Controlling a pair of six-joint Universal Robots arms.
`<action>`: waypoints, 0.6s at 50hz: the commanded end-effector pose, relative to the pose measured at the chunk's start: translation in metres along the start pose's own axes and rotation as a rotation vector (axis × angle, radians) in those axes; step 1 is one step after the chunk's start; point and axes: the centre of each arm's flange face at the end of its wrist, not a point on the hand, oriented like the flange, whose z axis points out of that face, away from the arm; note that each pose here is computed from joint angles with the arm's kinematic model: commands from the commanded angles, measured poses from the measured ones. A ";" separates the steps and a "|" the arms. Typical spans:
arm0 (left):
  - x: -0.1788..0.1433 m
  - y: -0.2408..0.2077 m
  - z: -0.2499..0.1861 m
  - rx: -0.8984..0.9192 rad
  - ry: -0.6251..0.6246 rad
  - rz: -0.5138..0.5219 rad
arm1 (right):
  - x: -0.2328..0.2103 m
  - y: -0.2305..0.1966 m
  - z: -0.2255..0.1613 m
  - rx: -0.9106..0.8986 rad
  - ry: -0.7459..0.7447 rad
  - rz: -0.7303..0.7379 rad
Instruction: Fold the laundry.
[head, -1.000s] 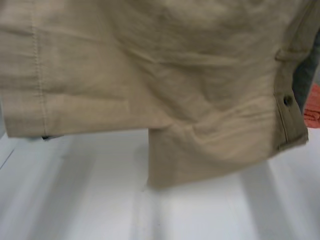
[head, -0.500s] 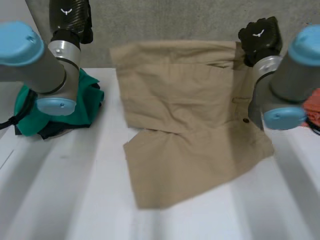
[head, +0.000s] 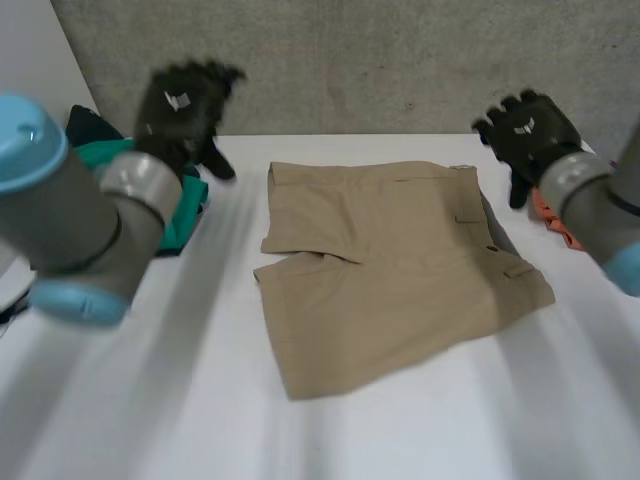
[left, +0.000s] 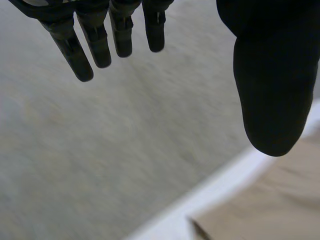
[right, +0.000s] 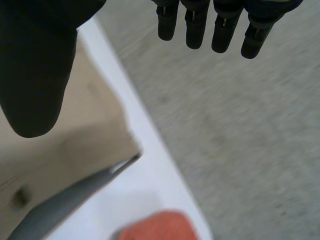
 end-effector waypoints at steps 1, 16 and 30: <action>0.056 0.037 -0.087 -0.299 0.202 -0.014 | -0.007 0.049 -0.030 -0.176 -0.179 -0.031; 0.111 0.098 -0.139 -0.545 0.380 -0.083 | -0.026 0.110 -0.044 -0.195 -0.337 -0.056; 0.118 0.115 -0.106 -0.430 0.331 -0.078 | -0.044 0.132 -0.028 -0.119 -0.308 -0.083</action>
